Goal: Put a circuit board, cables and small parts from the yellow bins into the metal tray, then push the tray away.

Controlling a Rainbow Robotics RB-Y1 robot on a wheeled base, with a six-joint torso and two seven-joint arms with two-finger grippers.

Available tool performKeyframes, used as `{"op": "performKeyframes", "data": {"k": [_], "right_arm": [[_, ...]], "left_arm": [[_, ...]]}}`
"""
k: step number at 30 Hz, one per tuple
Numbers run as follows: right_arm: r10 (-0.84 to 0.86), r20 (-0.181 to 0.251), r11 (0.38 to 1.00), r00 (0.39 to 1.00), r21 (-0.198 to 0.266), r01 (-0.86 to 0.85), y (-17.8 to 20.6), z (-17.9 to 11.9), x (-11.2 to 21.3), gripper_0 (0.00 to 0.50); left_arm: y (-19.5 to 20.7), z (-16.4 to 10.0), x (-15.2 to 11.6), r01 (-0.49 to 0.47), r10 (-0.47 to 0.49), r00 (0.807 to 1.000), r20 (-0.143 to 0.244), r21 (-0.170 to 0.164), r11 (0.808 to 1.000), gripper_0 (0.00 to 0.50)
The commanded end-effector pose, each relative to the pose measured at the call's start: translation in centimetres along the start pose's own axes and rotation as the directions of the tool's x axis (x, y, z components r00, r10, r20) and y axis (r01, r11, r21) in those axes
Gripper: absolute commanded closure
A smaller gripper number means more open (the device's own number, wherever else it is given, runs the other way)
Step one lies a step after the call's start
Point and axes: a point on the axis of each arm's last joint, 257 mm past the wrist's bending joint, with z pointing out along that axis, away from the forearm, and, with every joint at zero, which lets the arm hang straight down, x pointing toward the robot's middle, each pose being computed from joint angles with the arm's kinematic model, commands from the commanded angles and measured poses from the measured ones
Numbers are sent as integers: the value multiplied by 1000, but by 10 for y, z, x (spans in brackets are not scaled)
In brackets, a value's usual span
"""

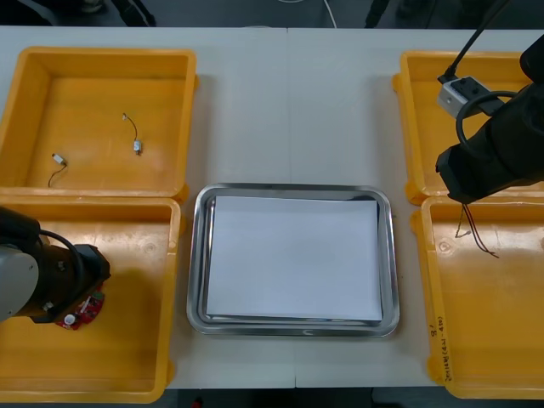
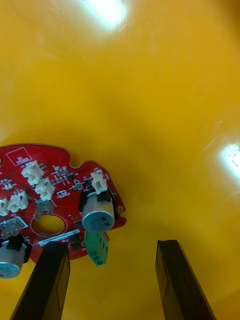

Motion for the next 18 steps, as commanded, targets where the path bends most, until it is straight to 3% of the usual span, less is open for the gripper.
{"op": "performKeyframes", "data": {"k": [1,14,15,16,17,18], "right_arm": [[-53,24,999,998,5,53,5,-6,-11,500],[-53,25,999,998,6,53,5,-6,-11,500],[-53,25,999,998,6,53,5,-6,-11,500],[-54,25,999,998,5,54,5,-6,-12,500],[-53,25,999,998,6,53,5,-6,-11,500],[-53,25,999,998,6,53,5,-6,-11,500]], "left_arm": [[8,15,18,75,-75,997,-19,-8,997,0],[11,23,22,63,-63,998,-12,-23,998,0],[12,23,22,59,-60,998,-11,-25,998,106],[12,24,23,54,-55,998,-11,-27,998,272],[11,24,23,53,-53,999,-10,-26,998,403],[12,24,23,51,-51,999,-9,-28,998,500]]}}
